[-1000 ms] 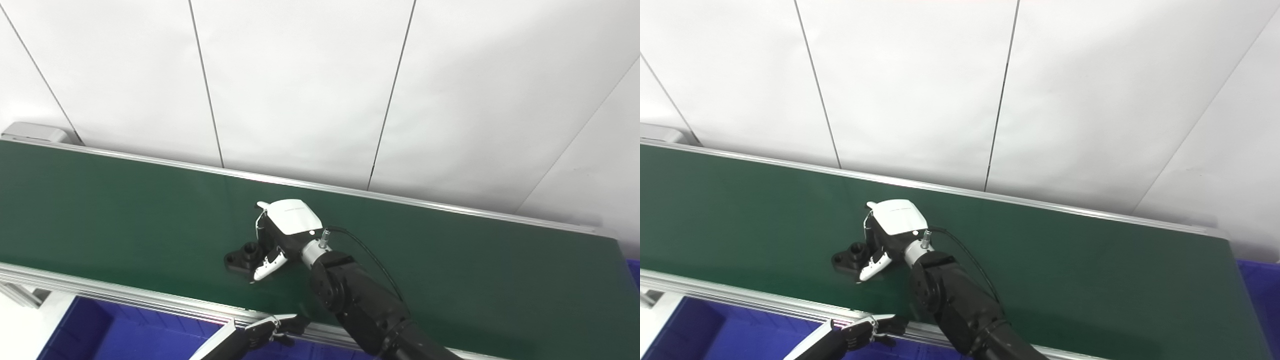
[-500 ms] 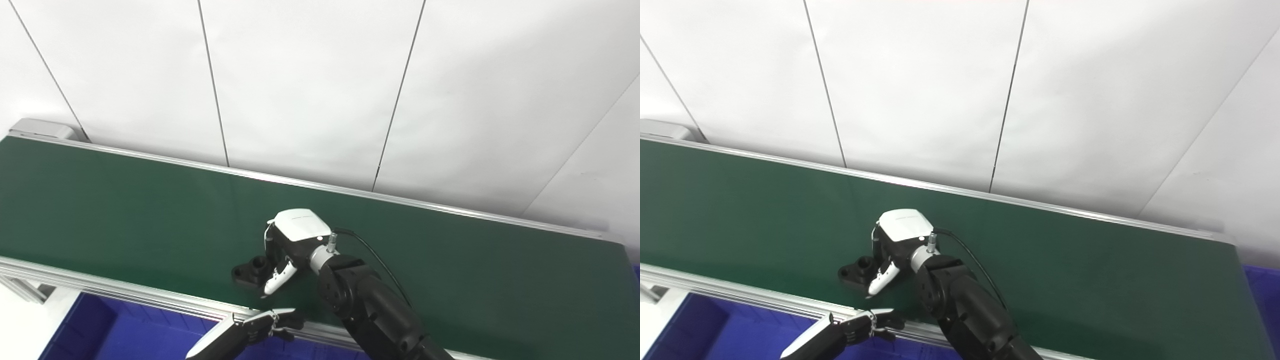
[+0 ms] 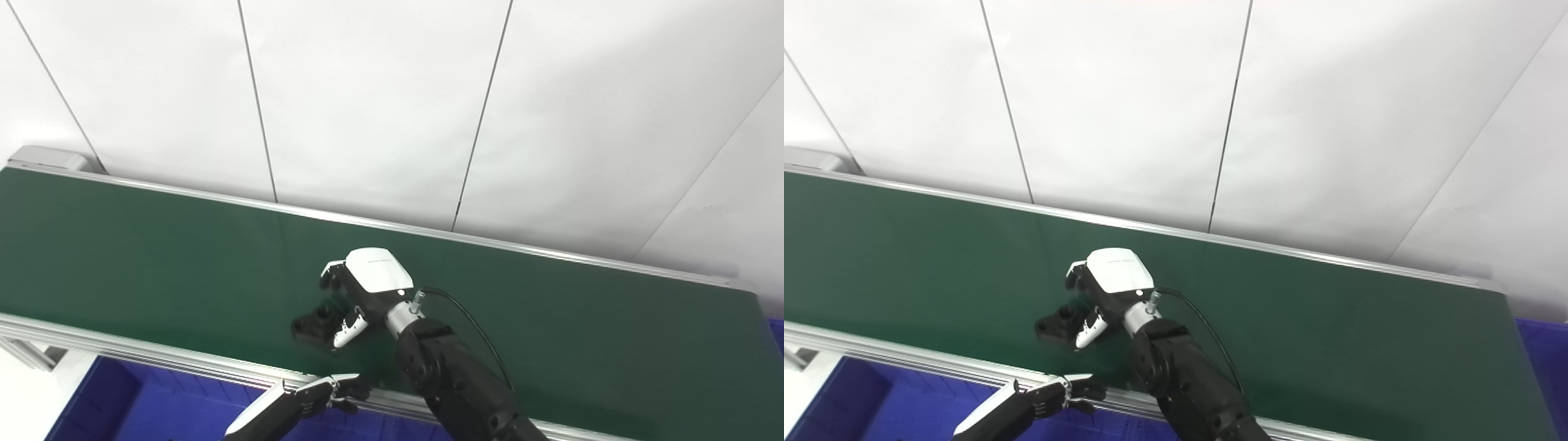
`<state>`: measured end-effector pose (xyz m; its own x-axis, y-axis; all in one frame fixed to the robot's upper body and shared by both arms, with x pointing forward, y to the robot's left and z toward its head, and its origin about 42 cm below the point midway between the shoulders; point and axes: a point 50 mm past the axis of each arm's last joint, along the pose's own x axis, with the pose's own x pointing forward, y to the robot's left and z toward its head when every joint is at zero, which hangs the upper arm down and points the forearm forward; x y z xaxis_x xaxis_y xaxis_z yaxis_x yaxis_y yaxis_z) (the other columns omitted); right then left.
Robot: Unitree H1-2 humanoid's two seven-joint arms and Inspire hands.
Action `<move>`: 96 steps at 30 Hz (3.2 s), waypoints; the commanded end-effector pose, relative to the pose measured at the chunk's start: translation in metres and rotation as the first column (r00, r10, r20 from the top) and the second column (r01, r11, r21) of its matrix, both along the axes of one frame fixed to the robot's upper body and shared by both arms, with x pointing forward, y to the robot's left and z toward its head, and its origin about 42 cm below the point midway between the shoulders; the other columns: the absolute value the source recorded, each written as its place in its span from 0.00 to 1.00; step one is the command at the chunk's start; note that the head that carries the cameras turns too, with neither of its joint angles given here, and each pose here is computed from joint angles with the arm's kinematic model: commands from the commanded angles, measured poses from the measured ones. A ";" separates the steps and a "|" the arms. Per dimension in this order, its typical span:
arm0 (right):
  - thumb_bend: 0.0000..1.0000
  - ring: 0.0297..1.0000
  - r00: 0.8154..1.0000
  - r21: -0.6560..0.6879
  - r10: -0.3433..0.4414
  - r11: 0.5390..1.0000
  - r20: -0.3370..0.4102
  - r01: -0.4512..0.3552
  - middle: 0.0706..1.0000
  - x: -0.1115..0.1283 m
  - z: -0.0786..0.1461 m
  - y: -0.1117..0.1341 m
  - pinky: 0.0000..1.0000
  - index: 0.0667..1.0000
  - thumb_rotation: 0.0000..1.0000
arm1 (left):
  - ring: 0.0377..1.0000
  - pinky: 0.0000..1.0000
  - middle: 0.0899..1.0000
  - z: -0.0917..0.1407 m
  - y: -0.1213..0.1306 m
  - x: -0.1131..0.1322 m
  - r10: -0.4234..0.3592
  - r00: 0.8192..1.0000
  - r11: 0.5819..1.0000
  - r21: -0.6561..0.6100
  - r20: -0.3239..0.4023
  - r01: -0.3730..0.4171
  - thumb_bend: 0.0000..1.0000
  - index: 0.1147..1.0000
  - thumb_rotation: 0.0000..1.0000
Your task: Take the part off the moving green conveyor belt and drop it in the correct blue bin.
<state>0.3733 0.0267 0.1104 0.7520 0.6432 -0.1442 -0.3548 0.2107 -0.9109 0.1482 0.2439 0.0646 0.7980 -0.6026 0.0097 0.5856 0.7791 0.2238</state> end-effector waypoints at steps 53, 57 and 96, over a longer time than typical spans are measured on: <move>0.52 0.39 0.940 0.644 -0.316 0.694 -0.128 0.321 0.46 -0.080 0.012 -0.126 0.31 0.48 0.00 | 0.88 0.83 0.89 0.011 -0.003 0.032 -0.043 0.995 0.998 -0.039 0.092 0.046 0.27 0.87 0.38; 0.51 0.39 0.929 0.680 -0.329 0.645 -0.167 0.351 0.44 -0.098 0.003 -0.137 0.31 0.48 0.00 | 0.88 0.83 0.89 0.012 -0.003 0.035 -0.039 0.994 0.998 -0.037 0.097 0.043 0.28 0.87 0.38; 0.52 0.40 0.882 0.692 -0.384 0.558 -0.273 0.458 0.45 -0.228 0.000 -0.170 0.32 0.47 0.00 | 0.89 0.84 0.89 0.039 0.006 0.067 -0.086 0.983 0.996 -0.025 0.160 0.091 0.34 0.87 0.51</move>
<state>0.1478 -0.1443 0.0970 0.9827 0.1655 0.0829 -0.1236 0.9201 -0.3717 0.2104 0.2487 0.0911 0.7420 -0.6620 0.1056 0.6168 0.7359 0.2794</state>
